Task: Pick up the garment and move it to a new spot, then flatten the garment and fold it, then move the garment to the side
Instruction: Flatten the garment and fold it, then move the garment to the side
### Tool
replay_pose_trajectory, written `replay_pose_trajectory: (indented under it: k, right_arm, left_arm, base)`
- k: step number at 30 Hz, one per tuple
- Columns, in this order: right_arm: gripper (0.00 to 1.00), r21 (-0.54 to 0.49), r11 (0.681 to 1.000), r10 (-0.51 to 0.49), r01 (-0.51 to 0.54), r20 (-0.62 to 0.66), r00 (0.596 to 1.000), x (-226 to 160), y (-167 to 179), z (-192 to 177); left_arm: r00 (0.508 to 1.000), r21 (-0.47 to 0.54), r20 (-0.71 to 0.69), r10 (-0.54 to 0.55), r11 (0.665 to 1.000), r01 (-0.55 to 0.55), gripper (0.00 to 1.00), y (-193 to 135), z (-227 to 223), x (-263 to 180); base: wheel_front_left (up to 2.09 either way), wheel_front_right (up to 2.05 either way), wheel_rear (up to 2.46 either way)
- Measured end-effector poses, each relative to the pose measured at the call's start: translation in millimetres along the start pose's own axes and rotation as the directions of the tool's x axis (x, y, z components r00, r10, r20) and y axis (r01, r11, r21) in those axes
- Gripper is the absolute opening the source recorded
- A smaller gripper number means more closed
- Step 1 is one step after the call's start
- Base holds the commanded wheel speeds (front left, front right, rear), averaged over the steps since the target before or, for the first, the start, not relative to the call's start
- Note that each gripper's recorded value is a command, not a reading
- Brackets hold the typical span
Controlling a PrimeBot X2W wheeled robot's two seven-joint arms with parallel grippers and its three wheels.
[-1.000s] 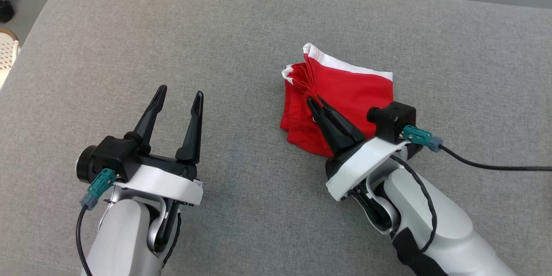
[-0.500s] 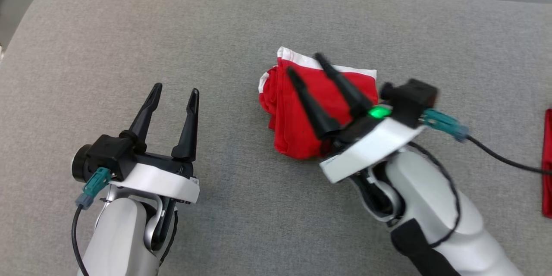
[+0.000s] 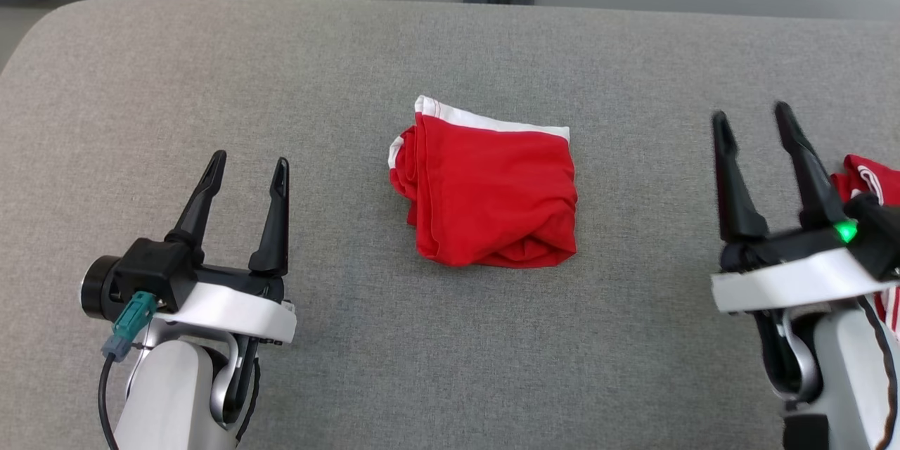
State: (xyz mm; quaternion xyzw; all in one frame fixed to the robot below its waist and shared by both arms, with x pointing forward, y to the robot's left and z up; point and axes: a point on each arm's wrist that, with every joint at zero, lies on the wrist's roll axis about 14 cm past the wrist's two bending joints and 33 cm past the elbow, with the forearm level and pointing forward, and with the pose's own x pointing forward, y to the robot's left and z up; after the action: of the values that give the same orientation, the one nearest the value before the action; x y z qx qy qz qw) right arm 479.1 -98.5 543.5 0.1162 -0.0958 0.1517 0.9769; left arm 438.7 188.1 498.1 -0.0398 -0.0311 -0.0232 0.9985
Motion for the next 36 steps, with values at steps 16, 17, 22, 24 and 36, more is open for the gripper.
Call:
replay_pose_trajectory:
  k: [16,17,22,24,36]
  right_arm:
    - [1.00,-0.131,0.980,-0.169,0.151,-0.138,0.976,-59,-43,-12]
    - [1.00,-0.131,0.980,-0.169,0.151,-0.136,0.976,-59,-43,-11]
    - [1.00,-0.126,0.980,-0.169,0.152,-0.138,0.976,-57,-42,-11]
    - [1.00,-0.125,0.980,-0.172,0.154,-0.145,0.974,-56,-42,-12]
    - [1.00,-0.059,0.995,-0.092,0.078,-0.288,0.953,-21,-20,-65]
  left_arm:
    - [1.000,0.021,-0.021,0.023,1.000,-0.022,1.00,5,-2,-23]
    - [0.999,0.022,-0.022,0.024,0.999,-0.023,1.00,6,-2,-23]
    - [0.999,0.024,-0.025,0.029,0.999,-0.028,1.00,7,-3,-25]
    - [0.999,0.026,-0.027,0.027,0.999,-0.026,1.00,7,-3,-25]
    - [0.996,0.033,-0.004,0.087,0.996,-0.087,1.00,26,8,-34]
  base:
    - [0.00,0.00,0.00]
    - [0.00,0.00,0.00]
    - [0.00,0.00,0.00]
    - [0.00,0.00,0.00]
    - [0.00,0.00,0.00]
